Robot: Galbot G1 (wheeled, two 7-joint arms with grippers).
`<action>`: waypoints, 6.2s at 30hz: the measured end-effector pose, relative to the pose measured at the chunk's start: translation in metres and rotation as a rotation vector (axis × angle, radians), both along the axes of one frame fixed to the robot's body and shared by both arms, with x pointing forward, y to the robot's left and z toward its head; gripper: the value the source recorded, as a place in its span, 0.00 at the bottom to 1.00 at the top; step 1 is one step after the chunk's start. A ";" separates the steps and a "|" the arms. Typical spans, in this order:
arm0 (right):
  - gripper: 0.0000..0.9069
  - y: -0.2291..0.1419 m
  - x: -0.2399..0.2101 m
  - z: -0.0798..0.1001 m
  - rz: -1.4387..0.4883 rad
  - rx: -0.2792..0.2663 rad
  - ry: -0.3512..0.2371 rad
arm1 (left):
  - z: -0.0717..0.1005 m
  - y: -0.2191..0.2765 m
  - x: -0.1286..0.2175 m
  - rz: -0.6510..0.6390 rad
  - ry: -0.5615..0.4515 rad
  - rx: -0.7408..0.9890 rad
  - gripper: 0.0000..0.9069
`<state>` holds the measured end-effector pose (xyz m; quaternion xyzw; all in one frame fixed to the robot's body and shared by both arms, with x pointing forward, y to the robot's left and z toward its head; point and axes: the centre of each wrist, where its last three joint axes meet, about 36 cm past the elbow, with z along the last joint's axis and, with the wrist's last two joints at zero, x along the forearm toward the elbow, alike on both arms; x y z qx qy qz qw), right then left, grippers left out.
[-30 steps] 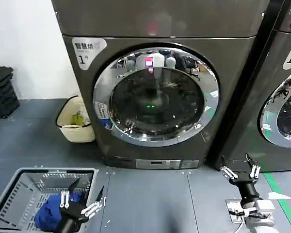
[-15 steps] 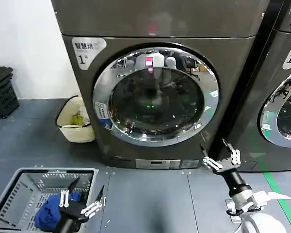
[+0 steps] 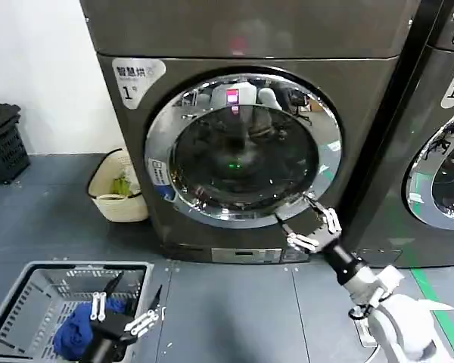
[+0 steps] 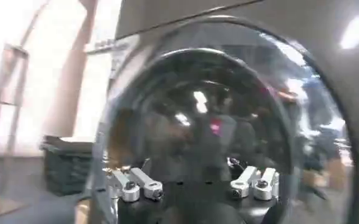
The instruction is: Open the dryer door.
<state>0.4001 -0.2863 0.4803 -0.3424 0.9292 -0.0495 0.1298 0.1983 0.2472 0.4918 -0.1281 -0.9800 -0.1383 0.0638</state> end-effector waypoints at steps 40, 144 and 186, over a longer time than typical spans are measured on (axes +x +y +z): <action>1.00 0.096 0.124 0.012 0.208 -0.015 -0.002 | 0.007 0.000 -0.003 0.022 -0.010 0.023 1.00; 1.00 0.144 0.166 0.017 0.765 -0.085 -0.068 | 0.007 0.041 0.021 0.007 -0.044 0.003 1.00; 1.00 0.038 0.092 0.029 1.119 -0.197 -0.124 | 0.040 0.176 0.161 -0.419 -0.195 0.138 1.00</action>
